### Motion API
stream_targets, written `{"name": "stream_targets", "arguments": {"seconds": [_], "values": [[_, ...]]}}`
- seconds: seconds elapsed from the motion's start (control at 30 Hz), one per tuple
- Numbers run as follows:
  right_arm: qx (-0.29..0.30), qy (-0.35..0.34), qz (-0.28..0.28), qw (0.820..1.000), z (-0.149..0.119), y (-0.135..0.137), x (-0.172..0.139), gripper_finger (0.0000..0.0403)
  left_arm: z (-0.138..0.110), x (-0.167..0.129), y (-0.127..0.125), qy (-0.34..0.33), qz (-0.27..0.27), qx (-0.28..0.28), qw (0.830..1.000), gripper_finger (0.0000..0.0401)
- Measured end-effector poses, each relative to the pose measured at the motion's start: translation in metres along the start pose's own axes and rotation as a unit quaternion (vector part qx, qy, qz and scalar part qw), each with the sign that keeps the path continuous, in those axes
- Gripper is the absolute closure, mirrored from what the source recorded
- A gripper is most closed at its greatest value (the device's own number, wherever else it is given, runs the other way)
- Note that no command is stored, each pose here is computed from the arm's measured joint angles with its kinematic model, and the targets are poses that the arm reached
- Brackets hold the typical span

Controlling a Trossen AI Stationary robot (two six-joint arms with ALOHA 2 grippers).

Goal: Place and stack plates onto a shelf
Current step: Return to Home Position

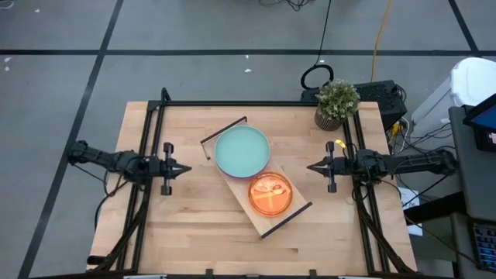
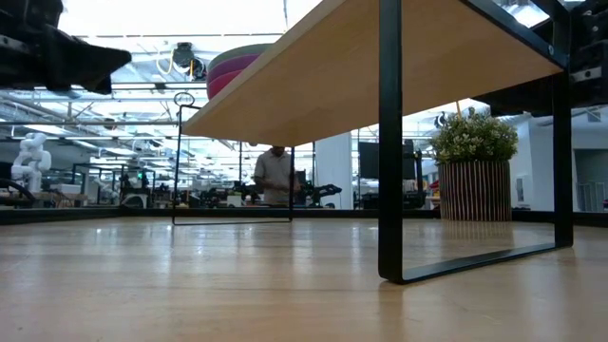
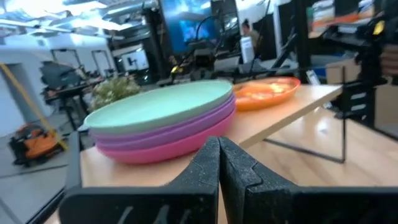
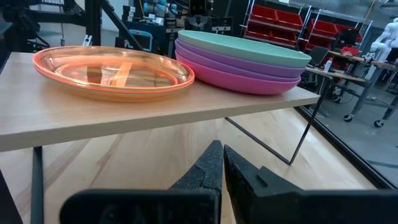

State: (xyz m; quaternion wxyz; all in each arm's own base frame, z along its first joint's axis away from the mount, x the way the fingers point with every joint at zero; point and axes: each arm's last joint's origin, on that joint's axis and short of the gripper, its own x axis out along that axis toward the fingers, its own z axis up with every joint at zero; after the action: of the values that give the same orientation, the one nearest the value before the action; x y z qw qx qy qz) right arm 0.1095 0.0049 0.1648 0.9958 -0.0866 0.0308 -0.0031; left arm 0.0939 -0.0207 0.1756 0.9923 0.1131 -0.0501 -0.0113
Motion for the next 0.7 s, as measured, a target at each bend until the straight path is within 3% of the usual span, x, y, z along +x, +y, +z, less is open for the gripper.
{"name": "stream_targets", "arguments": {"seconds": [0.3, 0.7], "values": [[-0.012, 0.003, 0.001, 1.0, -0.001, 0.0, -0.003, 0.0403, -0.003, 0.001, 0.011, 0.013, 0.054, -0.01, 0.998, 0.04], [-0.018, -0.03, -0.001, 0.999, 0.002, -0.004, -0.008, 0.0403, -0.003, 0.002, 0.012, 0.004, 0.036, -0.042, 0.998, 0.04]]}}
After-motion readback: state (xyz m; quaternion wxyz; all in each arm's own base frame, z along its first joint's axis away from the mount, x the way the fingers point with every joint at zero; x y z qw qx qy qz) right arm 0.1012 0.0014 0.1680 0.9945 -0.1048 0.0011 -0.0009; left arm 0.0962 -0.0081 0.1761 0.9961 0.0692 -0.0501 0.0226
